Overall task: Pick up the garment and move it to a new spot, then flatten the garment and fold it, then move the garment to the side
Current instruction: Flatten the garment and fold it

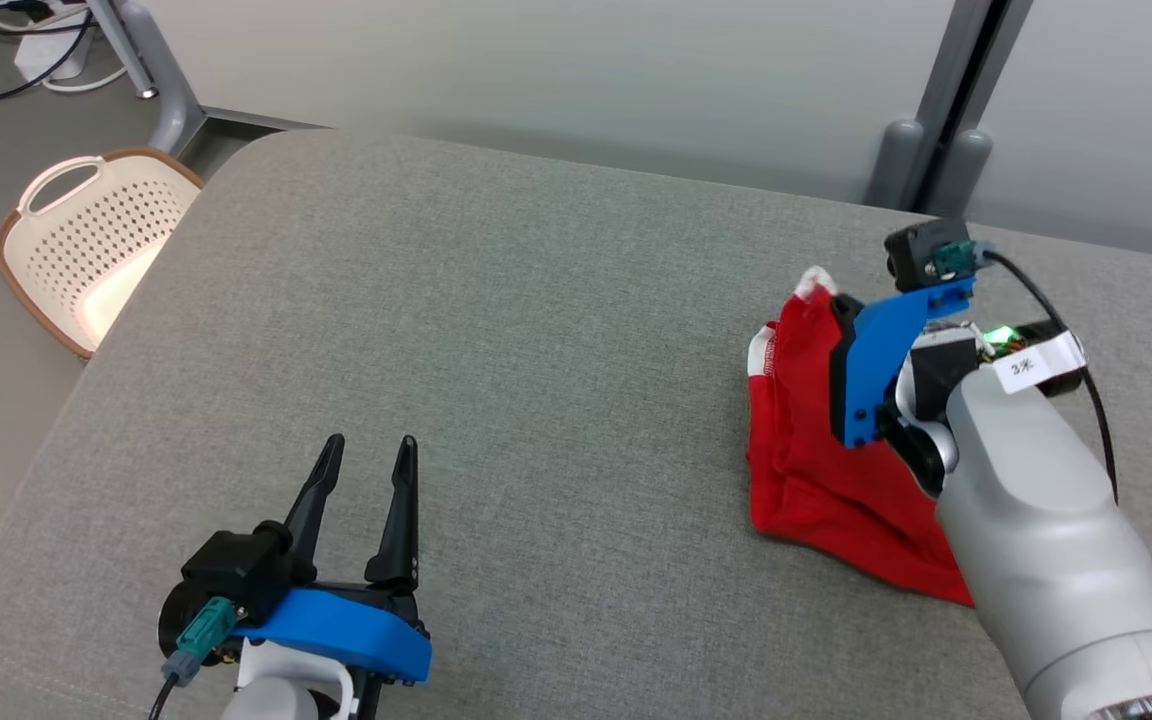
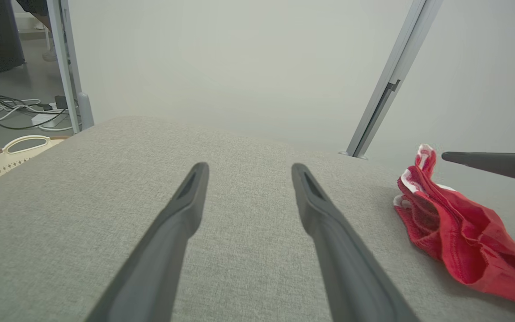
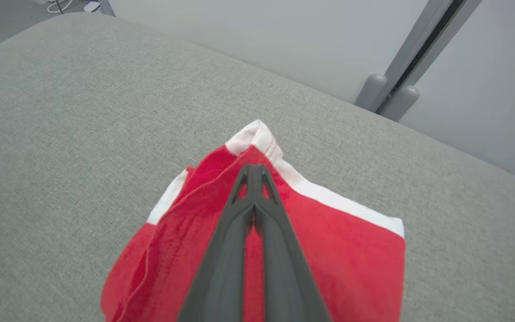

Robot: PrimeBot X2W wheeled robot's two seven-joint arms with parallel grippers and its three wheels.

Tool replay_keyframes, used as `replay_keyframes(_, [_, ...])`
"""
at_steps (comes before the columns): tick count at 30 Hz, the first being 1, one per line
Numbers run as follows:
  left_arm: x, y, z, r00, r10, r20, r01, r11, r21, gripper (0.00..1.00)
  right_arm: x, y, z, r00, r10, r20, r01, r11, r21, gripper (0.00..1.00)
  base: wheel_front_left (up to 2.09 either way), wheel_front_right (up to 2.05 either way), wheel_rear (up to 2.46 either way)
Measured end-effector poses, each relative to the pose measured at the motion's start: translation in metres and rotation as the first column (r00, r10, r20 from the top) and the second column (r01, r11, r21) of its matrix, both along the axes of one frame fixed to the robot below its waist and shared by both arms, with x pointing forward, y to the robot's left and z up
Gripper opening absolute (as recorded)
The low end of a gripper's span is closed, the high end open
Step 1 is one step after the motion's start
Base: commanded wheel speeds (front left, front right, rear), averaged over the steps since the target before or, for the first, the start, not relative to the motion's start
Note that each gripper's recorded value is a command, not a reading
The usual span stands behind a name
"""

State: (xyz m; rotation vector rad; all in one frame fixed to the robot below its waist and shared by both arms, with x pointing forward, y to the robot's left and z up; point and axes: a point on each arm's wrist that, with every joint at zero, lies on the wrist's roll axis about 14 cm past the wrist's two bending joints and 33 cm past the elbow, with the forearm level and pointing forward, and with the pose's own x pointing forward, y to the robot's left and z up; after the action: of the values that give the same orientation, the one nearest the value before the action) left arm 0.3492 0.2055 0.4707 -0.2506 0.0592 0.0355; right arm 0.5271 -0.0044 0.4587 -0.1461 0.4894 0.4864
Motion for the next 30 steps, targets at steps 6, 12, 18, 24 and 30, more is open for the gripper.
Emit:
replay_keyframes(6, [0.002,0.004,0.002,1.0,0.013,0.008,-0.013,1.0,0.004,1.0,0.017,0.008,0.038,0.991,-0.032,0.126,0.015,0.992,0.129,0.0,0.0,0.0,0.0])
replay_keyframes(12, [0.009,0.006,0.004,1.0,0.014,0.017,-0.014,1.0,0.013,1.0,0.016,-0.012,0.07,0.958,-0.139,0.251,0.058,0.95,0.307,1.0,0.0,0.0,0.0])
replay_keyframes(18, [0.016,0.0,0.001,1.0,-0.005,0.01,0.005,1.0,0.02,1.0,-0.003,-0.059,0.073,0.916,-0.243,0.319,0.123,0.928,0.352,1.0,0.0,0.0,0.0])
replay_keyframes(24, [0.026,-0.005,0.003,1.0,-0.025,0.018,0.024,0.999,0.034,1.0,-0.028,-0.116,0.078,0.863,-0.337,0.377,0.203,0.914,0.352,1.0,0.0,0.0,0.0])
replay_keyframes(30, [0.032,-0.017,0.005,0.998,-0.056,0.023,0.054,0.997,0.048,1.0,-0.069,-0.156,0.066,0.834,-0.415,0.364,0.292,0.891,0.346,1.0,0.0,0.0,0.0])
